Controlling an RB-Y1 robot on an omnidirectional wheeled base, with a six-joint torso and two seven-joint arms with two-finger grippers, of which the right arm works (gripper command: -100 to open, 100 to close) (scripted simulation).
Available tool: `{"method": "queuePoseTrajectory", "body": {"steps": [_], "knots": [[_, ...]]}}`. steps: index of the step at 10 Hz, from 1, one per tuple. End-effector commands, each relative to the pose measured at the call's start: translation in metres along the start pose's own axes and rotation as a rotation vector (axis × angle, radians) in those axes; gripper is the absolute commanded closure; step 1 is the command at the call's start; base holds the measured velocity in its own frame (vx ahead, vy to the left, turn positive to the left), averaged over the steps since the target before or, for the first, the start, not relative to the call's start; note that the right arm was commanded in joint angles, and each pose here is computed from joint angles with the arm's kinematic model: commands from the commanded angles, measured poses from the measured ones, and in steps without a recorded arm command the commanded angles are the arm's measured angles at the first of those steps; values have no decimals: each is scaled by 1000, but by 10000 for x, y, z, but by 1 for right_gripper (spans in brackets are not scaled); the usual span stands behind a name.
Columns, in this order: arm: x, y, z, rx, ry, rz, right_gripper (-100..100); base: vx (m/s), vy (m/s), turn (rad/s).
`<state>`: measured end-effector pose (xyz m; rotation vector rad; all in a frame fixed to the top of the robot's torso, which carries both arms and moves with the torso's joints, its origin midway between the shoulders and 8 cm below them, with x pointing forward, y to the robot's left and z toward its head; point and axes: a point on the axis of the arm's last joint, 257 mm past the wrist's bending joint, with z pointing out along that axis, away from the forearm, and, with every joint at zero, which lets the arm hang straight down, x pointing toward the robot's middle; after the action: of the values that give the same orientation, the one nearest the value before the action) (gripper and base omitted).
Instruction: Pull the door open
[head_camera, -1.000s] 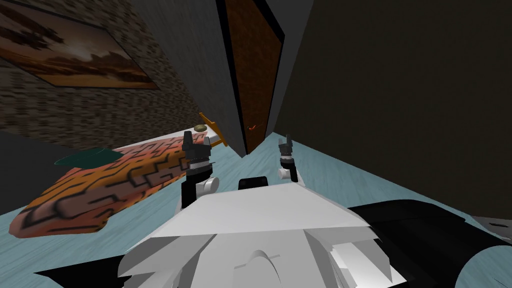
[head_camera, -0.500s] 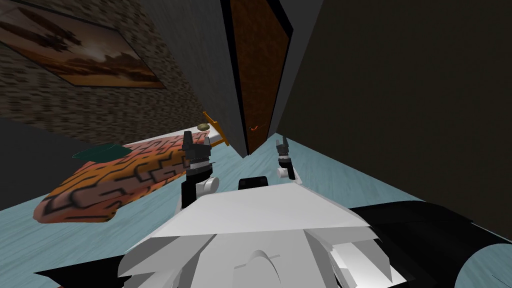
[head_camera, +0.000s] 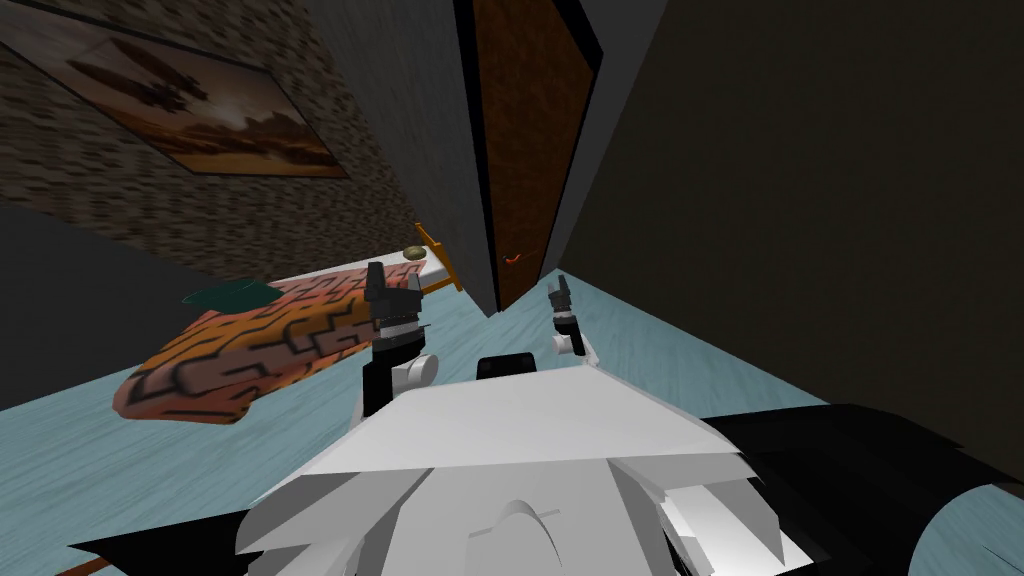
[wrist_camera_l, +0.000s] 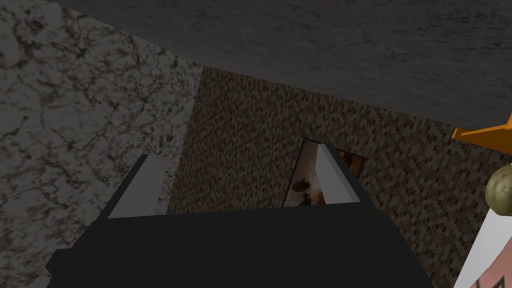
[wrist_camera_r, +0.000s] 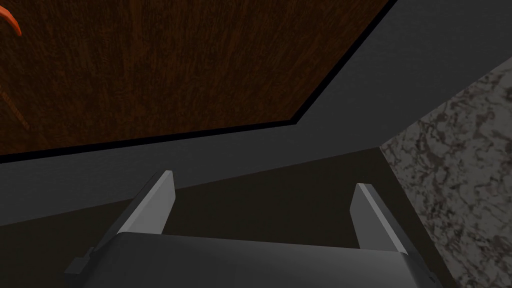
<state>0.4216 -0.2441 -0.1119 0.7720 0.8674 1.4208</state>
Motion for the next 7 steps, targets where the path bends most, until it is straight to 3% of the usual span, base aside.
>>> {"method": "queuePoseTrajectory", "body": {"steps": [1,7], "knots": [[1,-148,-20,24,12,7,-100,85,-37,159],[33,-633,-73,104,50,24,-100,73,-40,129]]}}
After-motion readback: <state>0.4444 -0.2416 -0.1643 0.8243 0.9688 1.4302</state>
